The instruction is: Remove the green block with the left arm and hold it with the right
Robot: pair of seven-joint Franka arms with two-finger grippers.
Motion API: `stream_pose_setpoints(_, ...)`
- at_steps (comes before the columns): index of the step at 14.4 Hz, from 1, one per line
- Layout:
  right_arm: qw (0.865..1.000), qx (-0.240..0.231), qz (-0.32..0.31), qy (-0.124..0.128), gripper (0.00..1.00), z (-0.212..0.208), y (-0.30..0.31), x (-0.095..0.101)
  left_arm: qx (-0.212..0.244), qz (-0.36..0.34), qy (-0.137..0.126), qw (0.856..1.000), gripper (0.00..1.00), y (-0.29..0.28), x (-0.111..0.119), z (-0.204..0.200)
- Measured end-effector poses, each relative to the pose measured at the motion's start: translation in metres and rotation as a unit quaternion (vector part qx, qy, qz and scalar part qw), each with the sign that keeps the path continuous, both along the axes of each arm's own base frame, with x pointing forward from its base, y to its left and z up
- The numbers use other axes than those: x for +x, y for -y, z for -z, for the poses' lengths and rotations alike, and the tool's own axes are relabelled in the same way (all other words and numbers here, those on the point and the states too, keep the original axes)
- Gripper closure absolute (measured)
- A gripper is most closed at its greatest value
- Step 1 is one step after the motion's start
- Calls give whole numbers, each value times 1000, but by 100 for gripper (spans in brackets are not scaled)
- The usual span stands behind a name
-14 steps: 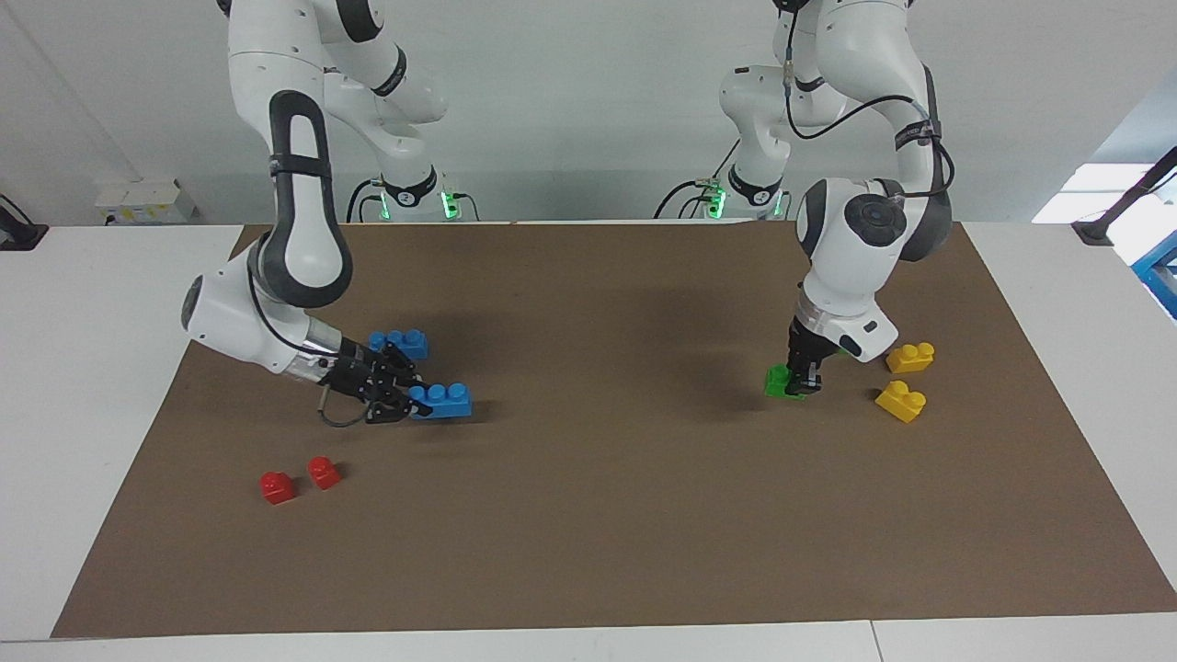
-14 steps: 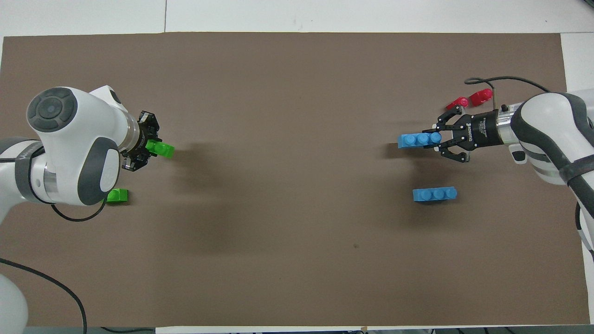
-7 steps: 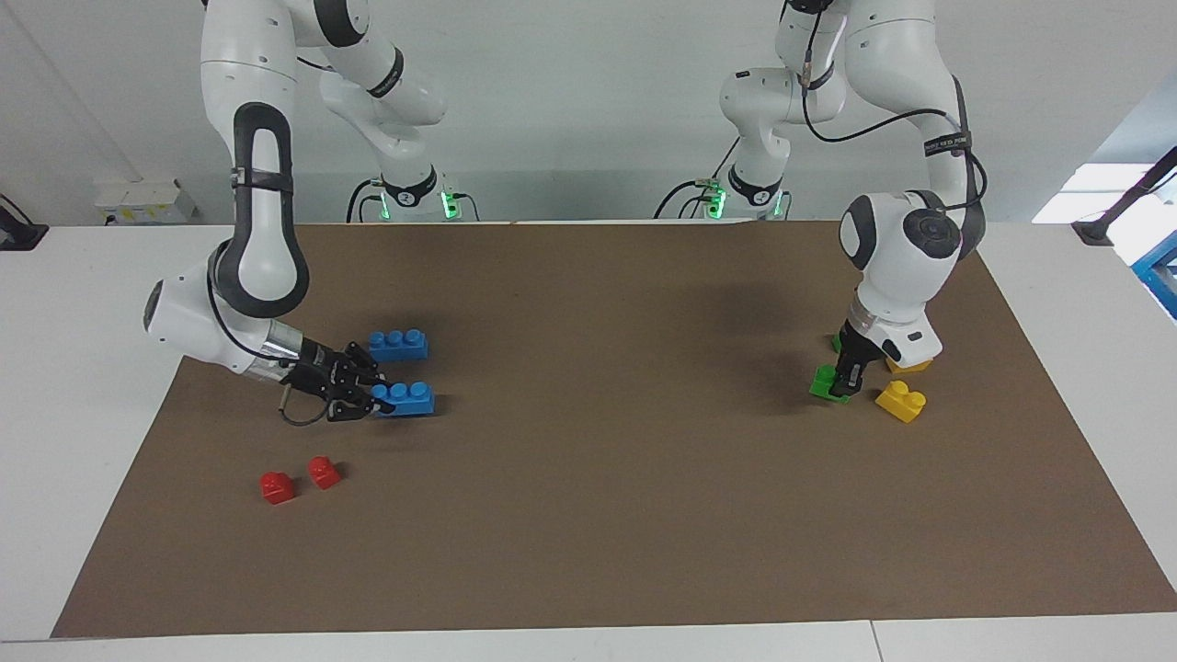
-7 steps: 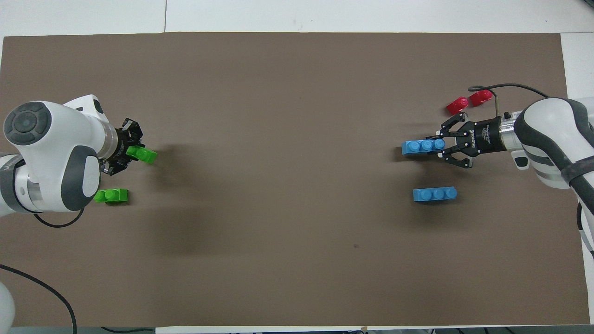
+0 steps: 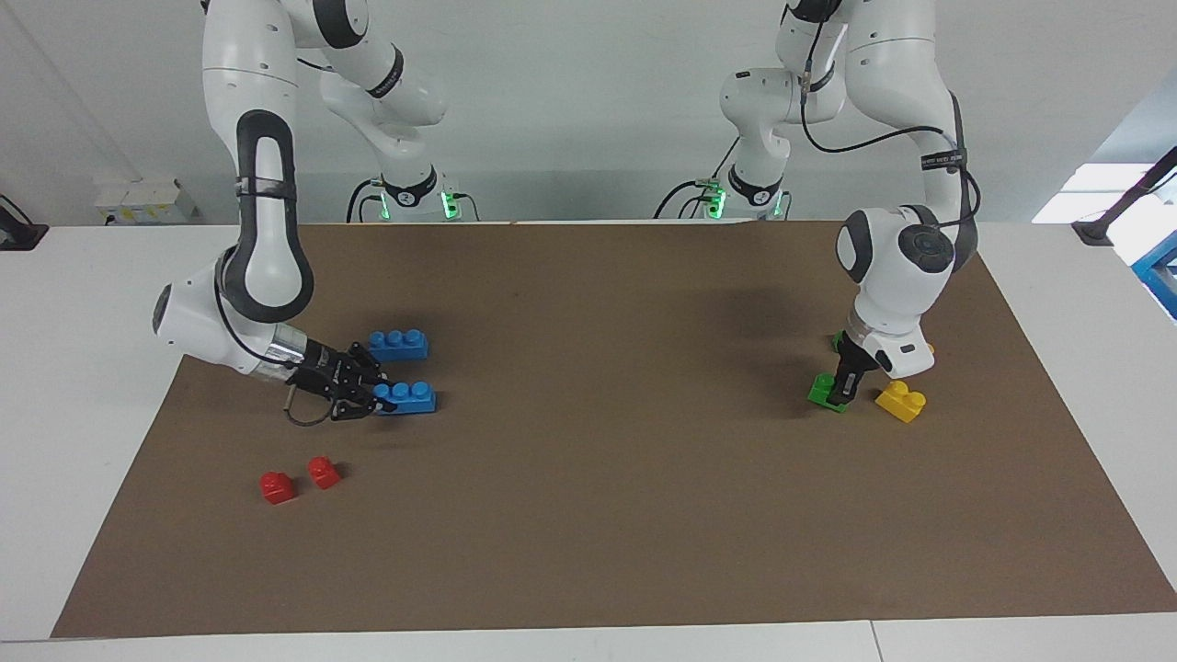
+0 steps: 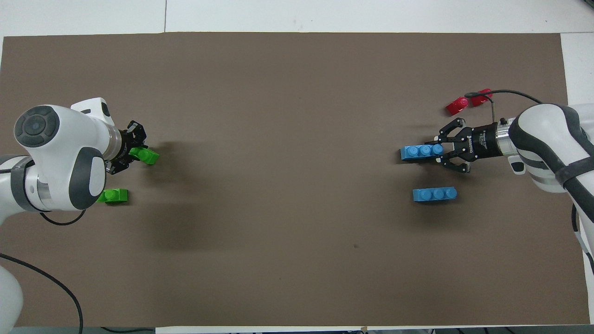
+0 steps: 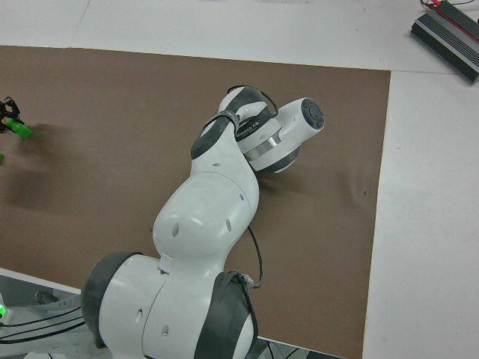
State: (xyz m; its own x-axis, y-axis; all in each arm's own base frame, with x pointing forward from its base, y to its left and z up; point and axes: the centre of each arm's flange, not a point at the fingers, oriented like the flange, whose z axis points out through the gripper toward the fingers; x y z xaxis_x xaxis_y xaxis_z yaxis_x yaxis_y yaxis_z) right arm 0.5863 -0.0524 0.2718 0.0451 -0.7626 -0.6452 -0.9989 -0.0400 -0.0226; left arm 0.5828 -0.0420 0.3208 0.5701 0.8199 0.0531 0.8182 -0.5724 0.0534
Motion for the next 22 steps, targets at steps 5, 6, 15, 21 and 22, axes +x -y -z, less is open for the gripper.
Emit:
stream_pose_setpoints(5,1000,0,-13,9,66,3,2,-3,1,12,-1,1000,59,0,0,2)
stream_pose_setpoints(6,1000,-1,-23,20,66,3,2,-3,1,13,-2,1000,48,0,0,5)
stream_pose_setpoints(15,996,-4,-53,65,0,-56,6,1,1,24,18,1000,0,-3,10,-7)
stream_pose_setpoints(21,981,-87,-135,110,0,-186,17,-15,14,141,29,990,0,-11,28,-40)
stream_pose_setpoints(22,975,-107,-154,121,0,-208,16,-18,18,178,20,984,0,-17,31,-49)
